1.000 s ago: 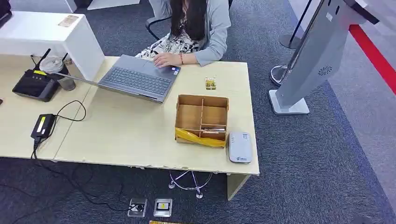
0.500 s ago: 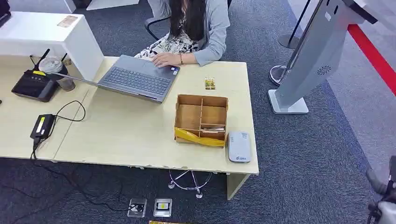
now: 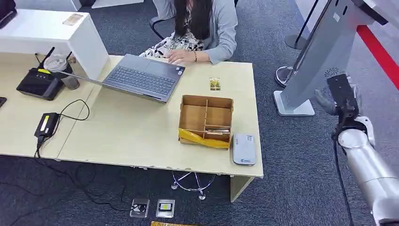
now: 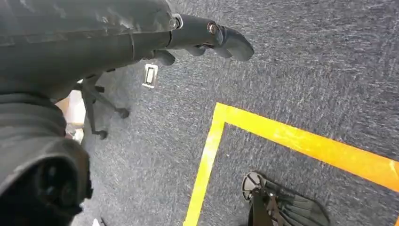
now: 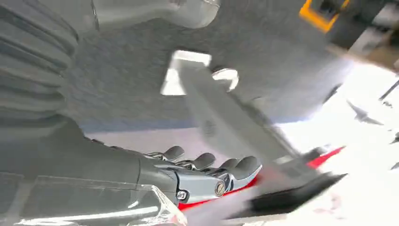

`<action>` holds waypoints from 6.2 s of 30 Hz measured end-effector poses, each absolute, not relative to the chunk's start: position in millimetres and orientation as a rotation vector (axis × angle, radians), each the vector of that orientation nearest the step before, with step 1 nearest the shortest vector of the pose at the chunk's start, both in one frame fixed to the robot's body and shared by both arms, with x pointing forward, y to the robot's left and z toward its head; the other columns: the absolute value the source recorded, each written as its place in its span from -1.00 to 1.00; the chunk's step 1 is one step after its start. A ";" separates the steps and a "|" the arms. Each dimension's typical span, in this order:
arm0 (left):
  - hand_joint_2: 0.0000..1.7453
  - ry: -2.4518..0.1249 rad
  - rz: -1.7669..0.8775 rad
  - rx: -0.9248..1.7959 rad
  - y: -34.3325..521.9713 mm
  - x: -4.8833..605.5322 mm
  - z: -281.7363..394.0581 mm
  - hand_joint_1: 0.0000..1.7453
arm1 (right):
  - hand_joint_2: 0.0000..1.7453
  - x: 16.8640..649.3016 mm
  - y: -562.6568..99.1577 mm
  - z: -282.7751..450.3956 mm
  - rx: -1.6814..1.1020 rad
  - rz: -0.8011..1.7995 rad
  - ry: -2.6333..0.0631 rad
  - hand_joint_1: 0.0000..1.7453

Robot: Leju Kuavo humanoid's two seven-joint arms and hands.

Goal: Pass the card to the sensor for recognition and then transmit it.

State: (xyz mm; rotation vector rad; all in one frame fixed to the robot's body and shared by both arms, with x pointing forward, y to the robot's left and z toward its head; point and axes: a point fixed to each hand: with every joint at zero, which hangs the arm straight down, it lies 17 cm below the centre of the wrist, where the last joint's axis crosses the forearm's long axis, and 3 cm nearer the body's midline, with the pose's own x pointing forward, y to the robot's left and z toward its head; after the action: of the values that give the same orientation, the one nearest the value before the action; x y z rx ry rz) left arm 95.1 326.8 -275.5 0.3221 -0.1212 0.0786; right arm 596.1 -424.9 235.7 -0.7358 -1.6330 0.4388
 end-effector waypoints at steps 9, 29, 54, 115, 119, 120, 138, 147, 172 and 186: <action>-1.00 -0.122 0.078 0.316 327.2 94.6 -275.8 -1.00 | 1.00 597.6 -324.3 240.4 -0.704 0.729 -1.714 -1.00; -1.00 -0.134 0.074 0.317 327.8 96.7 -275.5 -1.00 | 1.00 595.1 -246.5 223.3 -1.088 1.182 -1.691 -1.00; -1.00 -0.131 0.078 0.336 330.6 95.0 -275.1 -1.00 | 1.00 593.5 -208.8 181.3 -0.947 1.264 -1.658 -1.00; -1.00 -0.109 0.114 0.375 326.0 86.9 -274.6 -1.00 | 1.00 542.7 -260.2 101.2 -0.703 0.916 -1.600 1.00; -1.00 -0.097 0.120 0.376 323.4 84.2 -274.8 -1.00 | 1.00 532.3 -258.0 94.5 -0.680 0.921 -1.600 1.00; -1.00 -0.090 0.123 0.374 321.8 83.4 -274.9 -1.00 | 1.00 530.5 -256.8 94.6 -0.674 0.924 -1.603 1.00; -1.00 -0.084 0.111 0.370 314.1 82.6 -274.9 -1.00 | 1.00 498.3 -230.1 72.0 -0.583 1.023 -1.579 1.00; -1.00 -0.082 0.109 0.370 312.5 82.2 -274.9 -1.00 | 1.00 493.1 -227.7 60.6 -0.559 1.050 -1.559 1.00; -1.00 -0.078 0.098 0.372 312.8 82.2 -274.8 -1.00 | 1.00 494.6 -257.3 22.1 -0.545 1.044 -1.466 1.00; -1.00 -0.105 0.067 0.336 304.1 87.6 -275.6 -1.00 | 1.00 528.8 -264.5 59.6 -0.645 1.015 -1.520 1.00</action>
State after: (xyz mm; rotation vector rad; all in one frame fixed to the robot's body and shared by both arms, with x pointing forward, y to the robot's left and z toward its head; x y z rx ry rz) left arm 87.6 304.1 -275.6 0.3360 -0.1048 0.0672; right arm 528.8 -264.5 59.6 -0.6448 -1.5203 1.0153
